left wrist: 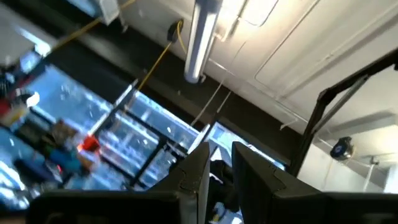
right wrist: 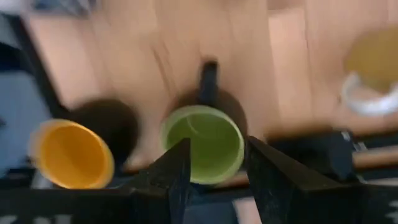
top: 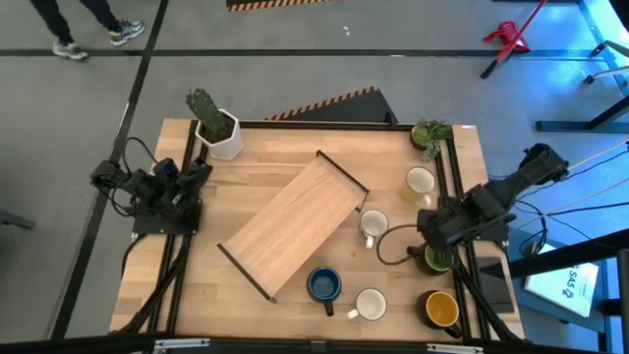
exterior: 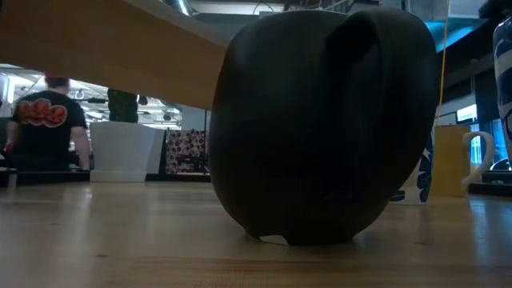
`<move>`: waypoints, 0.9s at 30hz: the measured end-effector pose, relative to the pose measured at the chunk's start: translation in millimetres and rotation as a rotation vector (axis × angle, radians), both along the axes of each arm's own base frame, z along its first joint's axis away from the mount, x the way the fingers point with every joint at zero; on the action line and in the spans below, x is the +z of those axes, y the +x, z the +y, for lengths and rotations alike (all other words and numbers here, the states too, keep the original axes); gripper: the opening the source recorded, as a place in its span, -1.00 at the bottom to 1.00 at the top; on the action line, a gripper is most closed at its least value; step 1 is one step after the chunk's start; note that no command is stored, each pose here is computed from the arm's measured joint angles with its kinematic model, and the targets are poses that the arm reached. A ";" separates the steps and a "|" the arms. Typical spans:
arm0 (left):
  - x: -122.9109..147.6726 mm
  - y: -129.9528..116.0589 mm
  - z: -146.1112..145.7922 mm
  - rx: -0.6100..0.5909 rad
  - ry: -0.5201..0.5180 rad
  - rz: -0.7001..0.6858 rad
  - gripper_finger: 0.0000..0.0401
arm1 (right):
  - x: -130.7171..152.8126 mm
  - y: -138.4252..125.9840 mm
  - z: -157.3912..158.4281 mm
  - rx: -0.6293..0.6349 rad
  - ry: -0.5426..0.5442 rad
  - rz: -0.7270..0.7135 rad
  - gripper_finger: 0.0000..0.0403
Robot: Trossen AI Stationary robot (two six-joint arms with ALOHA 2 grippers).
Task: Place coffee mugs
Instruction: Put the green black mug on the shelf
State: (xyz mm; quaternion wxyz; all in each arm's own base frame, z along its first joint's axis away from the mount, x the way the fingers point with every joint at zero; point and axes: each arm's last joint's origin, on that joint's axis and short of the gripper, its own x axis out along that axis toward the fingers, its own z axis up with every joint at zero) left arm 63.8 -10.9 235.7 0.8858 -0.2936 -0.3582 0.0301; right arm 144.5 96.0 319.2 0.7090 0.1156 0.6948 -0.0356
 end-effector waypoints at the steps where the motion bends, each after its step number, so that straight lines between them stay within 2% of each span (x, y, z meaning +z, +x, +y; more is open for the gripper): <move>1: -0.7 0.8 -0.4 -0.022 -0.020 0.002 -0.67 | -4.6 -0.4 0.8 0.003 -0.012 0.025 -0.31; 6: -4.5 5.5 -2.7 -0.081 -0.057 0.037 -0.58 | -5.5 -11.9 -6.4 0.015 -0.015 0.042 -0.12; 10: -6.9 8.2 -3.4 -0.061 -0.048 0.077 -0.48 | -5.4 -21.8 -14.2 -0.008 -0.015 0.000 0.16; 13: -7.6 8.6 -2.9 -0.029 -0.043 0.095 -0.43 | -16.2 -23.2 -14.4 -0.033 -0.018 0.044 0.29; 17: -8.0 8.8 -2.5 -0.005 -0.039 0.108 -0.42 | -35.9 -22.2 -12.2 -0.008 0.003 0.084 0.30; 27: -8.3 8.8 -1.8 0.015 -0.055 0.115 -0.42 | -77.0 -22.9 -13.9 0.016 -0.052 0.105 0.22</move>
